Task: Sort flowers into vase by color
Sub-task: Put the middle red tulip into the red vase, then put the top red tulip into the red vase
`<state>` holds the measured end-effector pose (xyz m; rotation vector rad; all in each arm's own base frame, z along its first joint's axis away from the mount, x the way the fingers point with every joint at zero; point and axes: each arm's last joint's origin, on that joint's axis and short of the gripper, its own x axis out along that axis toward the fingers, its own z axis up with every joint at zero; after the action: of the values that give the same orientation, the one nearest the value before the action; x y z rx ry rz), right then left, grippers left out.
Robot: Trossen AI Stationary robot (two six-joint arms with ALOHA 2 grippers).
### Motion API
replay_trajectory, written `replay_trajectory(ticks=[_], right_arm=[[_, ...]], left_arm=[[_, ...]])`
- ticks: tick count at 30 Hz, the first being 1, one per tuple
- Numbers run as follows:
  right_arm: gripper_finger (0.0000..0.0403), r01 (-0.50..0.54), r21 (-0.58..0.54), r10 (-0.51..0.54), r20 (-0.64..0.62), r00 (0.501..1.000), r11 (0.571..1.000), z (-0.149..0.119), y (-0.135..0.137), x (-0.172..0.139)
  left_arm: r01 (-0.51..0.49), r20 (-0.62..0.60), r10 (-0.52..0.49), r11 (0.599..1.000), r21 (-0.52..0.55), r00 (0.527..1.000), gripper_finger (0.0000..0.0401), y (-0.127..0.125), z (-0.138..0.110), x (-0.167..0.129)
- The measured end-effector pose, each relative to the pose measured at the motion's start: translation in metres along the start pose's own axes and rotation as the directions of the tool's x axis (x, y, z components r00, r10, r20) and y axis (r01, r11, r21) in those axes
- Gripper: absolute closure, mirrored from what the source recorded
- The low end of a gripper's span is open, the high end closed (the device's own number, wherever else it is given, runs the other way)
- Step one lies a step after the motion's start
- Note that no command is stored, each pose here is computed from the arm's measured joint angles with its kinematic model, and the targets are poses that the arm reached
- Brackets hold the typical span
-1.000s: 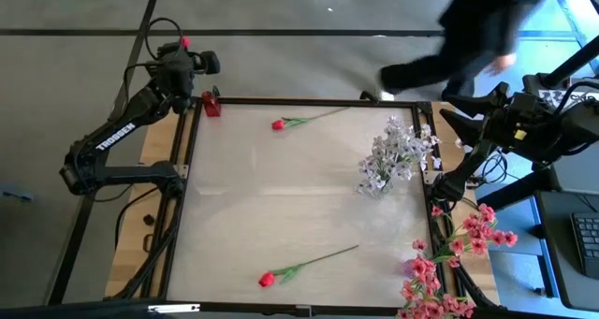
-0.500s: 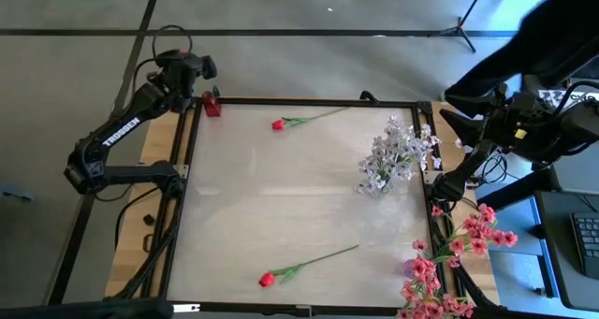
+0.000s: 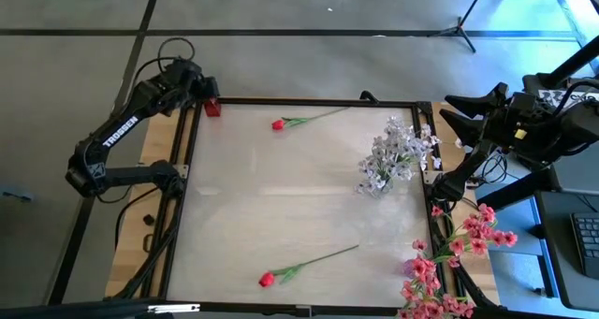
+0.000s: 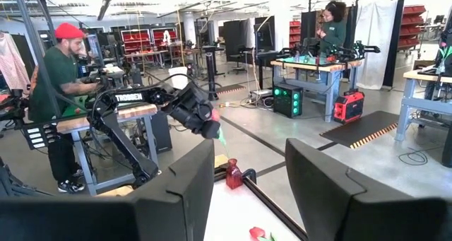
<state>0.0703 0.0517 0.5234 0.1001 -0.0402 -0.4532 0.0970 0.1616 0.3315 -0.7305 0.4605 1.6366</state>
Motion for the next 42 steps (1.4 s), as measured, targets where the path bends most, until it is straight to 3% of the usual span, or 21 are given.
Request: replay_trajectory(ticks=[17, 26, 31, 35, 42], right_arm=[[0.0228, 0.000, 0.005, 0.000, 0.000, 1.000, 1.000, 0.000, 0.000, 0.000], [0.0228, 0.008, 0.020, -0.008, 0.001, 1.000, 1.000, 0.001, -0.004, -0.001], [0.0228, 0.010, 0.020, -0.010, 0.003, 1.000, 1.000, 0.002, -0.009, -0.001], [0.0228, 0.010, 0.024, -0.010, 0.004, 1.000, 1.000, 0.003, -0.012, -0.002], [0.0228, 0.010, 0.024, -0.010, 0.004, 1.000, 1.000, 0.003, -0.014, -0.002]], left_arm=[[0.066, -0.167, -0.055, 0.996, 0.061, 0.984, 0.0251, 0.004, -0.010, -0.002], [0.090, -0.310, -0.049, 0.989, 0.121, 0.949, 0.0251, 0.020, 0.006, -0.049], [0.237, -0.474, -0.172, 0.968, 0.080, 0.863, 0.0251, 0.021, 0.001, -0.066], [0.335, -0.525, -0.235, 0.937, 0.103, 0.818, 0.0251, 0.006, -0.013, -0.070], [0.531, -0.459, -0.438, 0.842, 0.091, 0.773, 0.0251, -0.044, -0.051, -0.066]])
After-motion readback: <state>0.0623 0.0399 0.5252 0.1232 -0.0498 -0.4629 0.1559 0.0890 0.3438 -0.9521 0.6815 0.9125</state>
